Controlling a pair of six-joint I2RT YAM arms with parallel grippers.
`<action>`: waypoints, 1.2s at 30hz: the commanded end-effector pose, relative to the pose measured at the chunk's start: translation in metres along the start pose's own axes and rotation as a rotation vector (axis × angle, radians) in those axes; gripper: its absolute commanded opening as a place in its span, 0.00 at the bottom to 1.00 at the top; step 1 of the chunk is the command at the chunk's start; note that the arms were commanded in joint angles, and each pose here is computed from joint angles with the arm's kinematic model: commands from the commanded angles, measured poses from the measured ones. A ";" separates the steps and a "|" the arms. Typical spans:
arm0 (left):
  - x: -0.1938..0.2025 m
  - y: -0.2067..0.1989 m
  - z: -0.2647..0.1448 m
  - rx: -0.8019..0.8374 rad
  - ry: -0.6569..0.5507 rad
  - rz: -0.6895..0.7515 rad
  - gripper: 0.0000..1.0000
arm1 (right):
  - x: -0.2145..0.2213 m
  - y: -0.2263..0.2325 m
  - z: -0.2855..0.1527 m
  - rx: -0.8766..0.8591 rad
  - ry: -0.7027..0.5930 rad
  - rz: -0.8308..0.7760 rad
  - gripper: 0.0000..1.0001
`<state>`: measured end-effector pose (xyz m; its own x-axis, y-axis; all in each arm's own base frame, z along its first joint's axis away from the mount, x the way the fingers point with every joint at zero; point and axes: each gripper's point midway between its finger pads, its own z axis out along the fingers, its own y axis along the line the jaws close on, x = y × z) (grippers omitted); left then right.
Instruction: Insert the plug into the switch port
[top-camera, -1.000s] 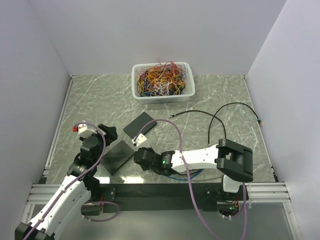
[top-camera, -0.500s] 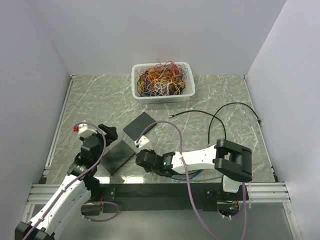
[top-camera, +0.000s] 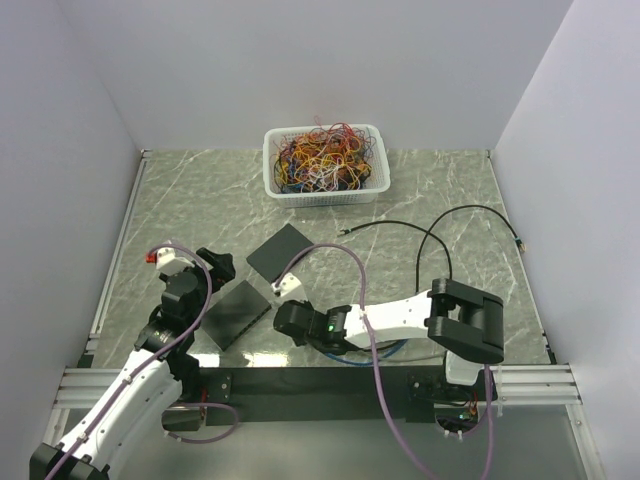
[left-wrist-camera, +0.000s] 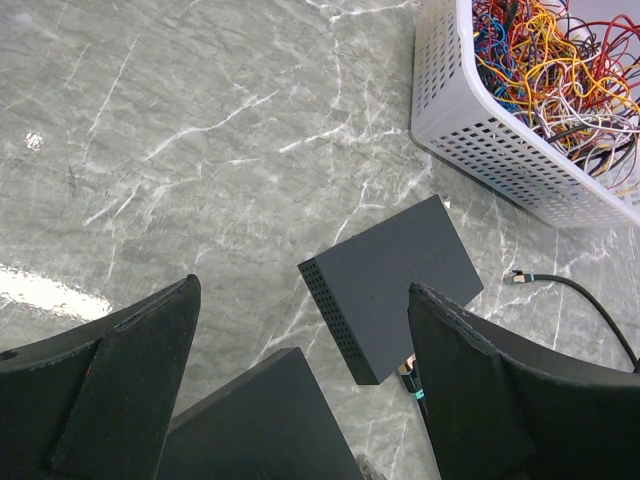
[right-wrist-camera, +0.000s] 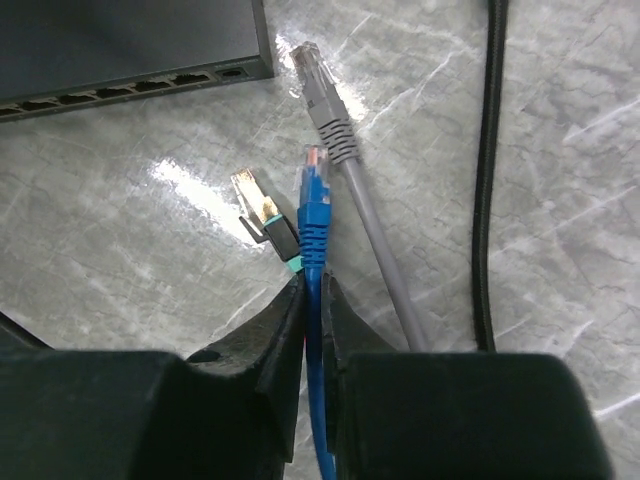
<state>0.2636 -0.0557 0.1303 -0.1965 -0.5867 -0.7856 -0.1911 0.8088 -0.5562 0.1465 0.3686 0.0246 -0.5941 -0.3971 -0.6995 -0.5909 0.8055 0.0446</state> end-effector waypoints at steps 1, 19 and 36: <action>-0.007 -0.003 0.000 -0.004 -0.022 -0.016 0.91 | -0.022 -0.007 -0.013 0.019 -0.066 0.027 0.15; -0.019 -0.107 -0.048 0.421 0.192 -0.129 0.72 | -0.100 0.029 -0.122 -0.414 -0.385 0.084 0.00; -0.033 -0.176 -0.150 1.142 0.140 -0.189 0.57 | -0.130 0.018 -0.192 -0.892 -0.527 0.195 0.00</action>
<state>0.1795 -0.1775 0.2751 -0.3817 -0.6540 -0.6531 0.6395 0.3233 -0.6975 0.1212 0.3495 0.2151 -0.5368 0.0499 -0.8423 -0.7963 0.3001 0.5252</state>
